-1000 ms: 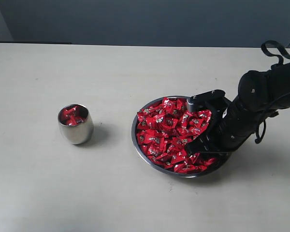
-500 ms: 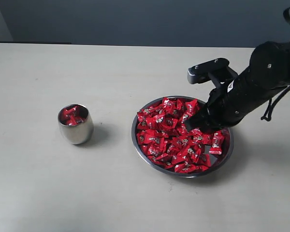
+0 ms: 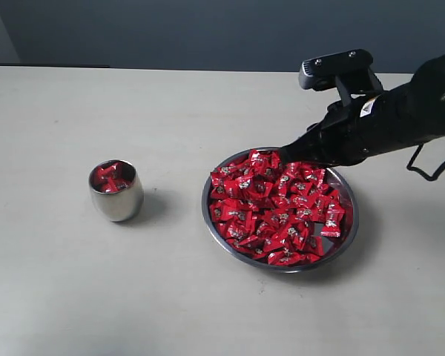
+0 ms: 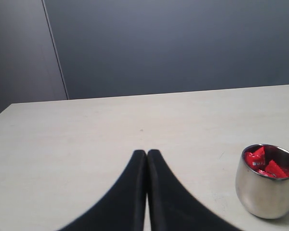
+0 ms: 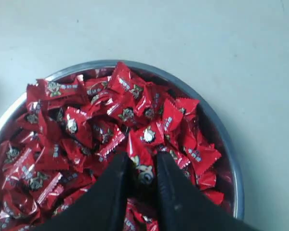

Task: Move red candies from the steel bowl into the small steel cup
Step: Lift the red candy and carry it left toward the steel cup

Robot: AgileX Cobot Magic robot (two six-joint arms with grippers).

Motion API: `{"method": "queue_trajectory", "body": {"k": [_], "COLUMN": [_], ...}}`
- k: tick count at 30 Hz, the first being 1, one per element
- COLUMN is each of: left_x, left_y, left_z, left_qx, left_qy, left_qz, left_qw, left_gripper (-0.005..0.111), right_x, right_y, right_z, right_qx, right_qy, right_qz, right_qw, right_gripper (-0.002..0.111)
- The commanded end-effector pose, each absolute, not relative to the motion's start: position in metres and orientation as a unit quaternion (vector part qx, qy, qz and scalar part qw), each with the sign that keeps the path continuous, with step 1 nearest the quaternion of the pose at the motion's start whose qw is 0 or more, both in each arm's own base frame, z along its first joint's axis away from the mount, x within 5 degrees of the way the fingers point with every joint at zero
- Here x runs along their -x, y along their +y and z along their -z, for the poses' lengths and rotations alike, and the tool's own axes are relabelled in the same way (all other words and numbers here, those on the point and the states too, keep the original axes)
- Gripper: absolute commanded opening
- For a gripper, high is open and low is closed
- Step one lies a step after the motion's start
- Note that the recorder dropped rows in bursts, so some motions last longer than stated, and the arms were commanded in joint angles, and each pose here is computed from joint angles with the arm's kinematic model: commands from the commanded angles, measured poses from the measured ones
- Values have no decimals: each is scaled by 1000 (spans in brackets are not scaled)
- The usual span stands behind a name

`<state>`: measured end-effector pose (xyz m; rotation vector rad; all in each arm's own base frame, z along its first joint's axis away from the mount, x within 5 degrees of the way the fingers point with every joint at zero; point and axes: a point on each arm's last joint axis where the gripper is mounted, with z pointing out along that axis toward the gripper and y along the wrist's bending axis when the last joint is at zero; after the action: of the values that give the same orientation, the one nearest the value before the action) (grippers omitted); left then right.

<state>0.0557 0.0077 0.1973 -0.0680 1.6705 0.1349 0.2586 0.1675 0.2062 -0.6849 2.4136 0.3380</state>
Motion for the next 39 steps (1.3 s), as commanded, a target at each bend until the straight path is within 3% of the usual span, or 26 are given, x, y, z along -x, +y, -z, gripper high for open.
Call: {"method": "queue_trajectory", "body": {"k": [1, 9, 20, 39], "left_x": [-56, -56, -56, -56], "left_y": [8, 8, 8, 8], "left_z": [-197, -197, -197, -197], "left_qx": [30, 30, 30, 30], "left_qy": [739, 739, 738, 738], "left_qz": [-60, -60, -60, -60], "left_qw": [670, 670, 671, 671], "left_gripper": [0, 0, 0, 0], "right_x": [-264, -269, -286, -286], "right_y": [169, 183, 226, 333], "right_z": [-206, -186, -189, -184], "right_qx": [252, 286, 337, 467], "right_qy": [901, 891, 832, 744], "right_qz": [-134, -170, -314, -375], "right_qw": [327, 308, 308, 294], "right_gripper": [-1, -1, -1, -1]}}
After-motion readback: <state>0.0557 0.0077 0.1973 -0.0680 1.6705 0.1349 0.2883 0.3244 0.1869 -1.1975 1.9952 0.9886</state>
